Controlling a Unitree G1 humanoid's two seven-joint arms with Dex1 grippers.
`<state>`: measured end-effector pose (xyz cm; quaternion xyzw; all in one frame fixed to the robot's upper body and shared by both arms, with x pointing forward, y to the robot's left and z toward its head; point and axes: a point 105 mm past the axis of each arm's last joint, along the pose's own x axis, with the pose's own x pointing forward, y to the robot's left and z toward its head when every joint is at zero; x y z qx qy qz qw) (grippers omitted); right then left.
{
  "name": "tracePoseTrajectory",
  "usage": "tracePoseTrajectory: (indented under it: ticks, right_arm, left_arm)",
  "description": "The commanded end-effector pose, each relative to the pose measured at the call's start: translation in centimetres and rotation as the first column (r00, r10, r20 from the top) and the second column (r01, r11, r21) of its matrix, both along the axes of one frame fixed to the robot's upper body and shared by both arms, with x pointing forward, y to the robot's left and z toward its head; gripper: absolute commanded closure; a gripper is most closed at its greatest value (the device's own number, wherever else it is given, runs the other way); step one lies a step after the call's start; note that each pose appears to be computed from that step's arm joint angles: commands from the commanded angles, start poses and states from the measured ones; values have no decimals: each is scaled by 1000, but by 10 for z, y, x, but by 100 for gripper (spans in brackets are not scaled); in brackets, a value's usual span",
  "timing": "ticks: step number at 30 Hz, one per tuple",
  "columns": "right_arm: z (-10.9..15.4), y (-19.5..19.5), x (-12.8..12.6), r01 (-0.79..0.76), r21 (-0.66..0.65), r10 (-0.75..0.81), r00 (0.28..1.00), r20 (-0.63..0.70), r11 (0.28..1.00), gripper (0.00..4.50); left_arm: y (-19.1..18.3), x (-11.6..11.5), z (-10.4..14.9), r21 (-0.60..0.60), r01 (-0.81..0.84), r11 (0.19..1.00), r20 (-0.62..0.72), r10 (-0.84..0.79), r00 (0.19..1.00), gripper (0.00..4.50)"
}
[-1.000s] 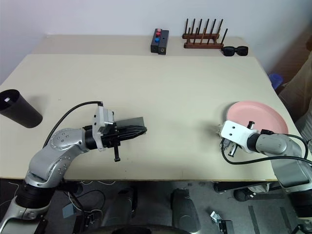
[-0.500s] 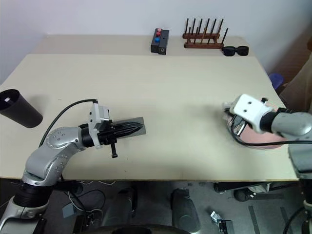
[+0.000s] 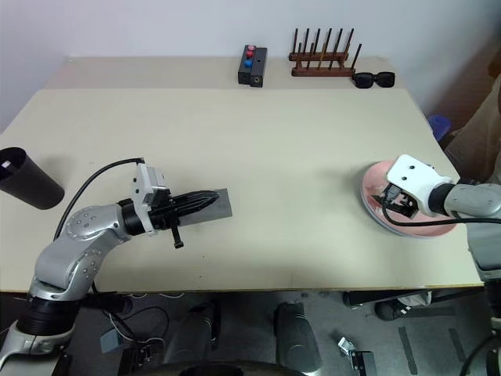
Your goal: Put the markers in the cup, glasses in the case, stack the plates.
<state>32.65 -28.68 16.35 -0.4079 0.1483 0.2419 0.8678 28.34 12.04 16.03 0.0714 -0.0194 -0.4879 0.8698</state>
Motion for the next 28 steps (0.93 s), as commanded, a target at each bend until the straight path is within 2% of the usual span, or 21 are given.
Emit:
tracePoseTrajectory:
  ticks: [1, 3, 6, 12, 16, 28]
  right_arm:
    - [24, 39, 5, -128, 155, 115, 989, 95, 980, 111]
    - [27, 59, 6, -188, 249, 164, 980, 114, 950, 111]
    - [26, 86, 8, -258, 370, 226, 966, 128, 892, 111]
    - [17, 95, 17, -293, 451, 280, 955, 99, 843, 111]
    - [10, 95, 22, -289, 482, 293, 954, 68, 828, 111]
    - [-2, 109, 38, -310, 489, 328, 943, 51, 815, 111]
  left_arm:
    - [31, 9, 17, -11, -175, 984, 93, 176, 980, 450]
    - [55, 13, 15, 7, -296, 955, 113, 294, 949, 450]
    - [105, 10, 7, 32, -497, 867, 120, 490, 863, 450]
    - [153, -14, 0, 33, -655, 755, 126, 647, 752, 450]
    - [161, -24, -4, 40, -680, 732, 114, 673, 731, 450]
    - [151, -24, -3, 20, -692, 722, 110, 686, 719, 450]
